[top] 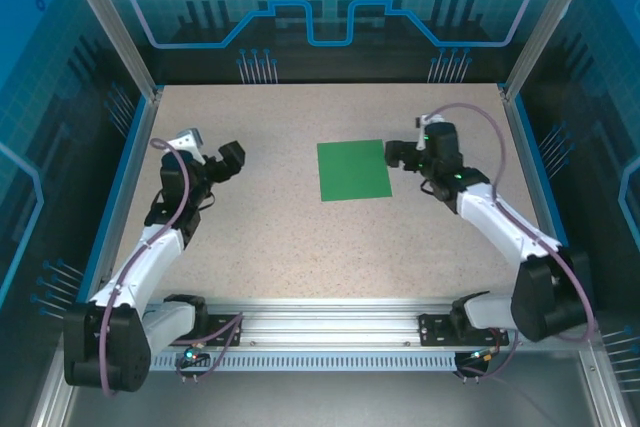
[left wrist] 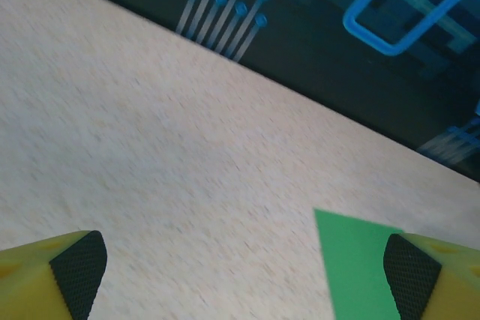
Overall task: Fold a paper plane with a square sheet of paper (fold left side to right side)
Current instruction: Move the square sheet of paper to the center of the table.
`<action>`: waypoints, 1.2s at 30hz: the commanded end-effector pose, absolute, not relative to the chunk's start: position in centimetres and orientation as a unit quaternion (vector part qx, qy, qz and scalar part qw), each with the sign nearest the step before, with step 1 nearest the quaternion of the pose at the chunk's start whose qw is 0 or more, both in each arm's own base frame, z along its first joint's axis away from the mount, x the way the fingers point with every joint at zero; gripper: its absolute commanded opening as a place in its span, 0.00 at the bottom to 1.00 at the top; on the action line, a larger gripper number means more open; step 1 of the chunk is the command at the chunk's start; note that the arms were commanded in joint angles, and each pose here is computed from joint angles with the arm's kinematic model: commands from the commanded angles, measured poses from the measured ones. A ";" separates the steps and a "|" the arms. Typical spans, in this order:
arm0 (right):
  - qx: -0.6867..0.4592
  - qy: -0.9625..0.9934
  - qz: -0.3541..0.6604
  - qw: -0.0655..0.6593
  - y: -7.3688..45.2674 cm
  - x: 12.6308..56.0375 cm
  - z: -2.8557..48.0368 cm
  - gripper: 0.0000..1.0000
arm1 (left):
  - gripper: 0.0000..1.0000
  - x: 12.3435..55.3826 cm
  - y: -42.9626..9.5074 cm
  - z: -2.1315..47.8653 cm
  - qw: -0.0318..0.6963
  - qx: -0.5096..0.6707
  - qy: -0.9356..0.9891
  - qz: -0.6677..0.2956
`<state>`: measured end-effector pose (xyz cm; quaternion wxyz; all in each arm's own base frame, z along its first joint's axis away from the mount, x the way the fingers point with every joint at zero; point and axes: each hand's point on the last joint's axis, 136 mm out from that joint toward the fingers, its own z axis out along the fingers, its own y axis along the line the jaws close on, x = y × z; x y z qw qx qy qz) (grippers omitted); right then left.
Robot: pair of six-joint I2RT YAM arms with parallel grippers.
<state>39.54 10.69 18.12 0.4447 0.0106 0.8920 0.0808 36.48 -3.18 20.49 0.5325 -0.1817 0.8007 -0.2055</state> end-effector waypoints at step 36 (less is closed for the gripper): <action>0.060 0.990 0.016 0.128 22.5 38.4 -0.4 1.00 | 0.99 34.5 -12.7 16.1 0.396 -0.129 0.868 -0.270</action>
